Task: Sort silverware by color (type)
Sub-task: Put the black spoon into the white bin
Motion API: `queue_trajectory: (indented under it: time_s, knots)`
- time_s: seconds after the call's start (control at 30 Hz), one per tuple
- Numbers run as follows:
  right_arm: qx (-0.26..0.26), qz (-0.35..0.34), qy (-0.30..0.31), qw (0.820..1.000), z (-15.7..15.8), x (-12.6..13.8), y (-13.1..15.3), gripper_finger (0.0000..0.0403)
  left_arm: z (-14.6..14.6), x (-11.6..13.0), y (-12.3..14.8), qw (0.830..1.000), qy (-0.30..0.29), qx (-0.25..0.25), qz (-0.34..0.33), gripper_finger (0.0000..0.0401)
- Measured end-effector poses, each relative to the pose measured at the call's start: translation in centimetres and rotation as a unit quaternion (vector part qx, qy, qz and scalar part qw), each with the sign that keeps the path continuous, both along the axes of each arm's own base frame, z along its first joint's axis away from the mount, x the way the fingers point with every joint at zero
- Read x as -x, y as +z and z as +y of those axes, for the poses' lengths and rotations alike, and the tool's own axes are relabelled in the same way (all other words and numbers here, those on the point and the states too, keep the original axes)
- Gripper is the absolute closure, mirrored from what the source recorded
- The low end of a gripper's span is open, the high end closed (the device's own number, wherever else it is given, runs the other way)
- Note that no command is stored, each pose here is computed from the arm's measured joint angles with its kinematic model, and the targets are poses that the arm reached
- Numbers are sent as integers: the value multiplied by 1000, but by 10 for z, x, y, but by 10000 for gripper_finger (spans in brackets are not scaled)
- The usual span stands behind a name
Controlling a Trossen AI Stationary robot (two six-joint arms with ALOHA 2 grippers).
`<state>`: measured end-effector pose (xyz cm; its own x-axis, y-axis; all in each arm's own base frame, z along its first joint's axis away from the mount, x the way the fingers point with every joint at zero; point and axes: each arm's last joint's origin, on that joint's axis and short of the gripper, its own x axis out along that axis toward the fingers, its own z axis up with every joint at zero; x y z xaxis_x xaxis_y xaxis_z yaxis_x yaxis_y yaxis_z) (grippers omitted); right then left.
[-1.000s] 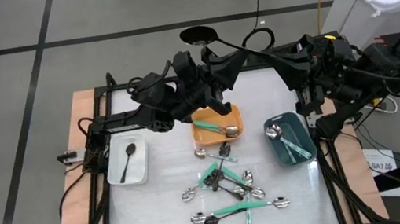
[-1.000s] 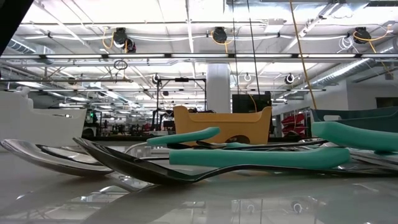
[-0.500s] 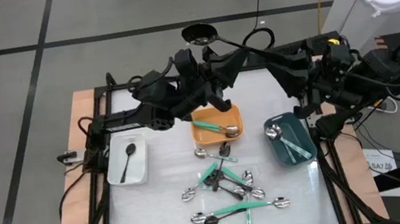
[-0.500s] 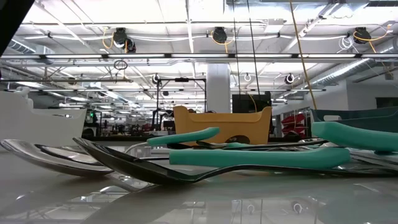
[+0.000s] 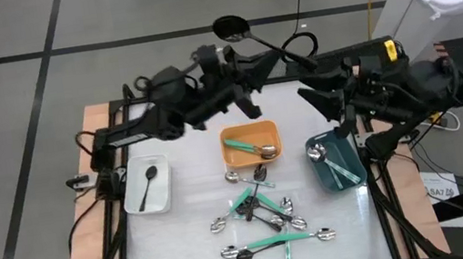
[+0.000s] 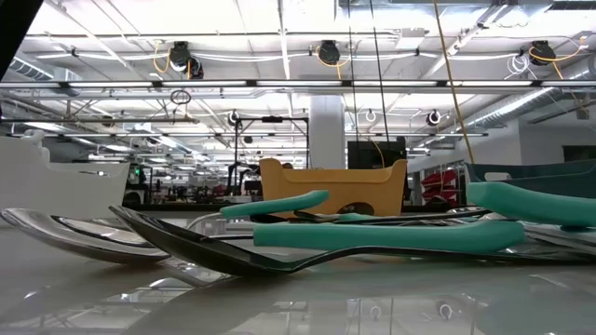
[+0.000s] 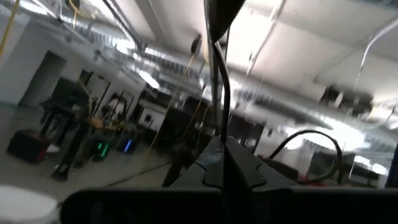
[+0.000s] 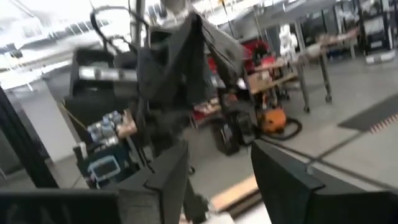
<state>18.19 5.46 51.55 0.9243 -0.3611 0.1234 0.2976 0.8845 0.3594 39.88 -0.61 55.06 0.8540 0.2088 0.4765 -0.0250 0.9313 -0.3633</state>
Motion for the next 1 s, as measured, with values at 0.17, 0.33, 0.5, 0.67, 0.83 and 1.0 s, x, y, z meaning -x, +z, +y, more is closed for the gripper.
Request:
queue_trajectory:
  time_s: [0.17, 0.33, 0.5, 0.67, 0.83, 1.0]
  knots:
    - [-19, 45, 12, 999, -1, 8, -10, 230, 1, 23, 2, 994, -8, 12, 107, 401]
    - [-16, 79, 20, 997, 0, 14, -17, 229, -4, 51, 3, 981, -10, 25, 192, 401]
    - [-7, 99, 26, 995, 1, 18, -20, 229, -9, 75, -4, 958, 14, 40, 285, 401]
    - [-2, 108, 32, 994, 2, 22, -21, 229, -19, 96, -13, 932, 18, 42, 360, 401]
    - [0, 113, 36, 993, 2, 24, -22, 229, -28, 116, -31, 882, 22, 54, 467, 401]
    - [3, 119, 38, 992, 1, 25, -23, 229, -36, 134, -52, 817, 37, 65, 572, 401]
